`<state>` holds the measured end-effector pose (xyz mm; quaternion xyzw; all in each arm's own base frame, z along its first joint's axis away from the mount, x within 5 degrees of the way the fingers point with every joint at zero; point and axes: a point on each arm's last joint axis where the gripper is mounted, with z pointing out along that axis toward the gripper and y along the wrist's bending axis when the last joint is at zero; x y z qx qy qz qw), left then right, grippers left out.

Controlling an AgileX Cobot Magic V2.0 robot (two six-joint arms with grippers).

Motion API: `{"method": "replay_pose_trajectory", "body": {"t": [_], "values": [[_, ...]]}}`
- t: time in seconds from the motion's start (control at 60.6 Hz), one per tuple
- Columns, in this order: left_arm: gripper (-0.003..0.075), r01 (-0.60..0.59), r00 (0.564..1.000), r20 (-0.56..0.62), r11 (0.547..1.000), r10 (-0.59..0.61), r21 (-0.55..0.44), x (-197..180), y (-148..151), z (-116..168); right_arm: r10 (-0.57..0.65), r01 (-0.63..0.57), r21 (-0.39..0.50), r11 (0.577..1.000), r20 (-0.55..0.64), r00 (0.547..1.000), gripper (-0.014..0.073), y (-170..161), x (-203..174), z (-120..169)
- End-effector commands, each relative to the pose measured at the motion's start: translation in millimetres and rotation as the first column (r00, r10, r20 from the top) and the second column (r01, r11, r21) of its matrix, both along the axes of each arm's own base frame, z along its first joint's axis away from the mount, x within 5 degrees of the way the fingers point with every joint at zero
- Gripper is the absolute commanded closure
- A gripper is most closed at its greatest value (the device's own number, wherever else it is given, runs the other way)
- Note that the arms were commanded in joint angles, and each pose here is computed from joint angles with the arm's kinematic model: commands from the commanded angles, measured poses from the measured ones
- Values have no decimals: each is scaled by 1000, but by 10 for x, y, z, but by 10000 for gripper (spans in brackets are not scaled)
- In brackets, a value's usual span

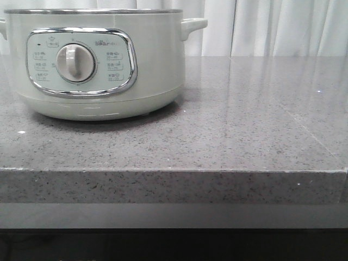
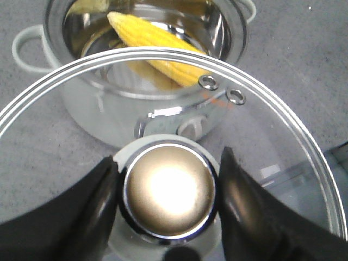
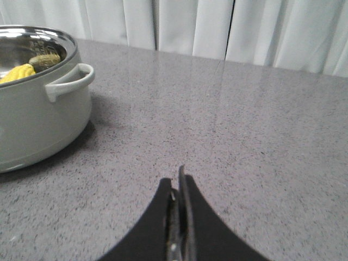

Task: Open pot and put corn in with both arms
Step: 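Release the corn into the pot and withdraw the right gripper, then lower the glass lid back onto the pot with the left gripper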

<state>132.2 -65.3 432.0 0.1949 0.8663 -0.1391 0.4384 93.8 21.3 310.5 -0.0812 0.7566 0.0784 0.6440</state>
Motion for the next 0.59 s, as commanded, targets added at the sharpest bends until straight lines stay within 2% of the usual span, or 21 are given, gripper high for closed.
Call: {"method": "replay_pose_trajectory", "body": {"t": [0.0,0.149,0.248,0.413,0.578], "values": [[468,12,989,150,997,-2,-71,261,-127,348,-18,16,10,1000,131,991,664,-45,-178,23],[468,24,987,158,998,-15,-51,737,-327,525,-8,6,10,1000,145,989,664,-63,-345,-127],[468,18,986,166,999,-11,-40,1045,-446,603,-10,8,14,1000,161,987,664,-67,-364,-131],[468,17,989,145,999,-12,-30,1489,-631,556,-11,8,14,1000,161,987,664,-67,-361,-130],[468,16,992,123,1000,-13,-21,1747,-739,464,-11,8,14,1000,161,987,664,-67,-361,-130]]}}
